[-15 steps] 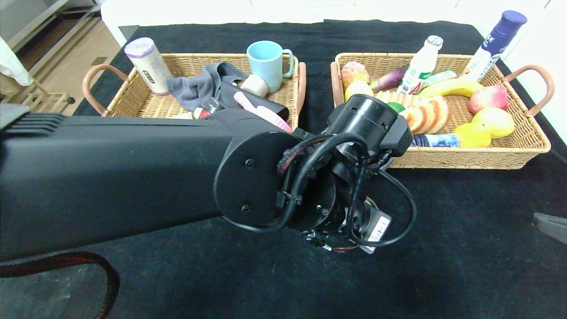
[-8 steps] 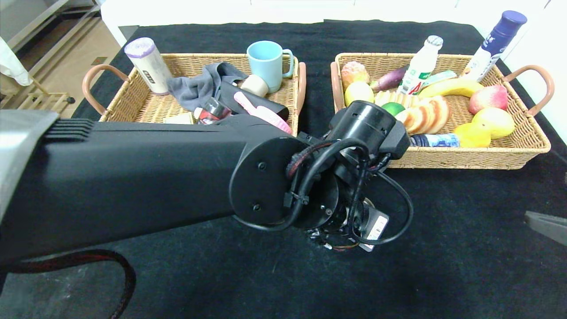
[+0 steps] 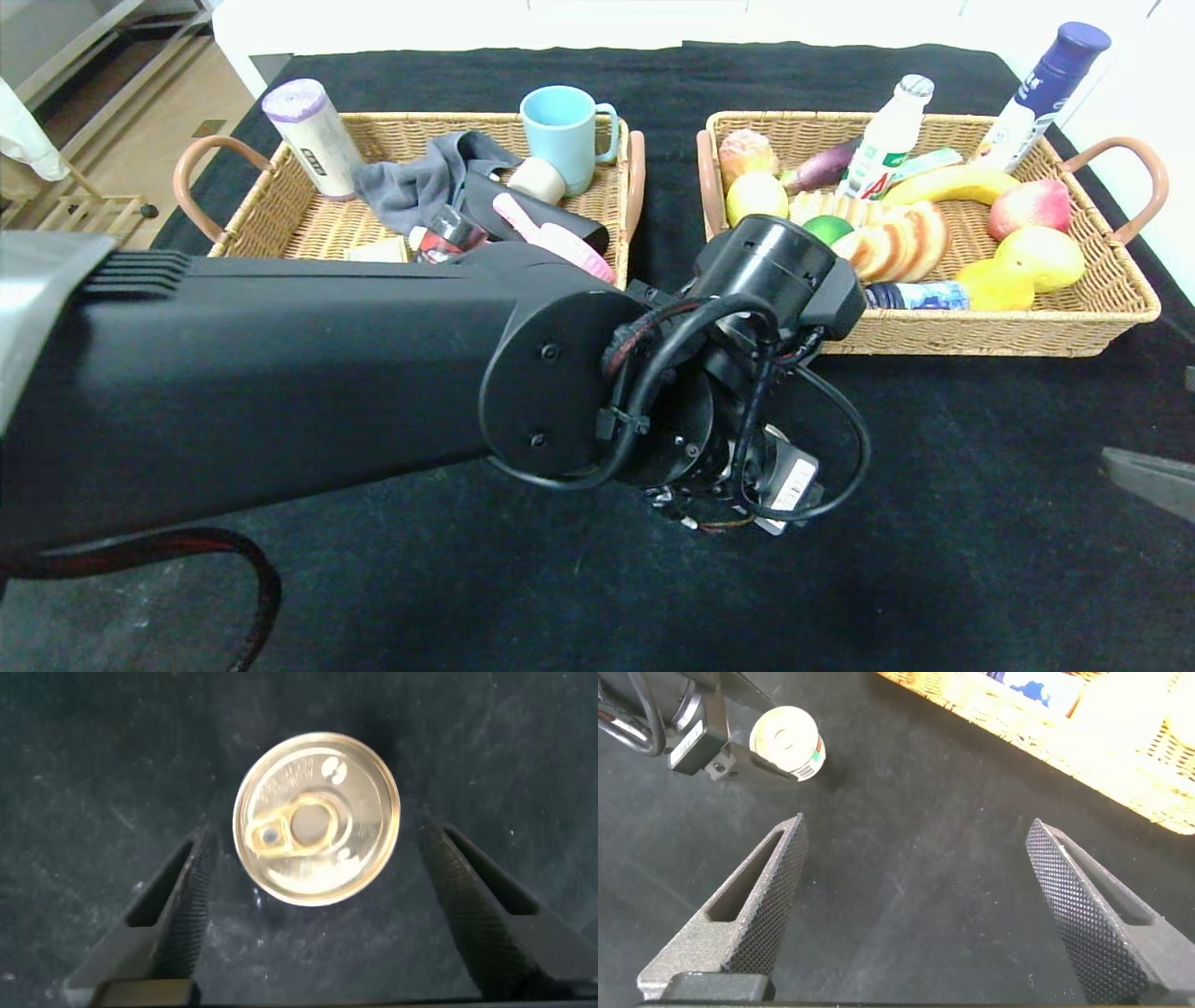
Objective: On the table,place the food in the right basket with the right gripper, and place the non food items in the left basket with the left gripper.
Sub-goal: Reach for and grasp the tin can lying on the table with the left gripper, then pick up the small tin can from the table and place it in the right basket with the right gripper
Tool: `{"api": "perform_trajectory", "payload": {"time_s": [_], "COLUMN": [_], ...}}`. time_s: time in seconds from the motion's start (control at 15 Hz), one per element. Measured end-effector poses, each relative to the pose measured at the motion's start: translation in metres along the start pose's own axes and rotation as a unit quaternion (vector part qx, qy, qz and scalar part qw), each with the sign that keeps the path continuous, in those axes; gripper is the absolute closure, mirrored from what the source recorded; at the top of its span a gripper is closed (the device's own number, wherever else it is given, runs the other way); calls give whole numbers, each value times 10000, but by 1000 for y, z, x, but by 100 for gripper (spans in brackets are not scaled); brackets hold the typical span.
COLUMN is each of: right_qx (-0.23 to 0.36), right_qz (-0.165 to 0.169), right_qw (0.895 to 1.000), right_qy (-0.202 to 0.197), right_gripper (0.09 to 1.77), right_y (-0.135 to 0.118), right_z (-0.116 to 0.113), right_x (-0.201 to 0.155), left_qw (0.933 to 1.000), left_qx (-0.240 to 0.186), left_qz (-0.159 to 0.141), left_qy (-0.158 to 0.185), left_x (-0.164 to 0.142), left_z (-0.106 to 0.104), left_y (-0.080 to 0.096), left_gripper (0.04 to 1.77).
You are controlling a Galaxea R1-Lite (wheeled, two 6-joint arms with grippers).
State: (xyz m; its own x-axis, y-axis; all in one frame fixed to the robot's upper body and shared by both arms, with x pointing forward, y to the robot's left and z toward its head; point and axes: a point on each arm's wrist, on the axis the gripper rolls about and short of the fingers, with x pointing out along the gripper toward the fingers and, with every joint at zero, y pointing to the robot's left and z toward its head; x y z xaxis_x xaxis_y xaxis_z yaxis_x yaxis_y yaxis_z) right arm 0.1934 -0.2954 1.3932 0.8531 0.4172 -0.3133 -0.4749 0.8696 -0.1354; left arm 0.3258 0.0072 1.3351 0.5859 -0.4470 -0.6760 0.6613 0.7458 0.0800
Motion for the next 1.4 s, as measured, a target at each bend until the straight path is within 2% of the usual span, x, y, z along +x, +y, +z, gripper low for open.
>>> {"api": "perform_trajectory", "payload": {"time_s": [0.53,0.87,1.0,1.07,1.4], "right_qx": [-35,-32,-34,-36,-63], "right_qz": [47,100,115,136,214], "right_qw": [9995,9994,9996,9996,9997], "right_qy": [-306,-331,-258,-228,41], "right_gripper": [15,15,15,15,15], "right_y": [2,2,2,2,3], "right_z": [0,0,-1,-2,-6], "right_x": [-19,-19,-15,-14,1], "left_qw": [10000,9996,9992,9981,9855], "left_qx": [59,256,356,425,613], "left_qz": [-9,49,46,49,91], "left_qy": [29,79,-174,-443,-1581], "left_x": [-41,-88,-103,-110,-133], "left_z": [-10,-43,-59,-66,-100], "left_y": [8,25,32,36,48], "left_gripper": [16,13,12,12,11]}}
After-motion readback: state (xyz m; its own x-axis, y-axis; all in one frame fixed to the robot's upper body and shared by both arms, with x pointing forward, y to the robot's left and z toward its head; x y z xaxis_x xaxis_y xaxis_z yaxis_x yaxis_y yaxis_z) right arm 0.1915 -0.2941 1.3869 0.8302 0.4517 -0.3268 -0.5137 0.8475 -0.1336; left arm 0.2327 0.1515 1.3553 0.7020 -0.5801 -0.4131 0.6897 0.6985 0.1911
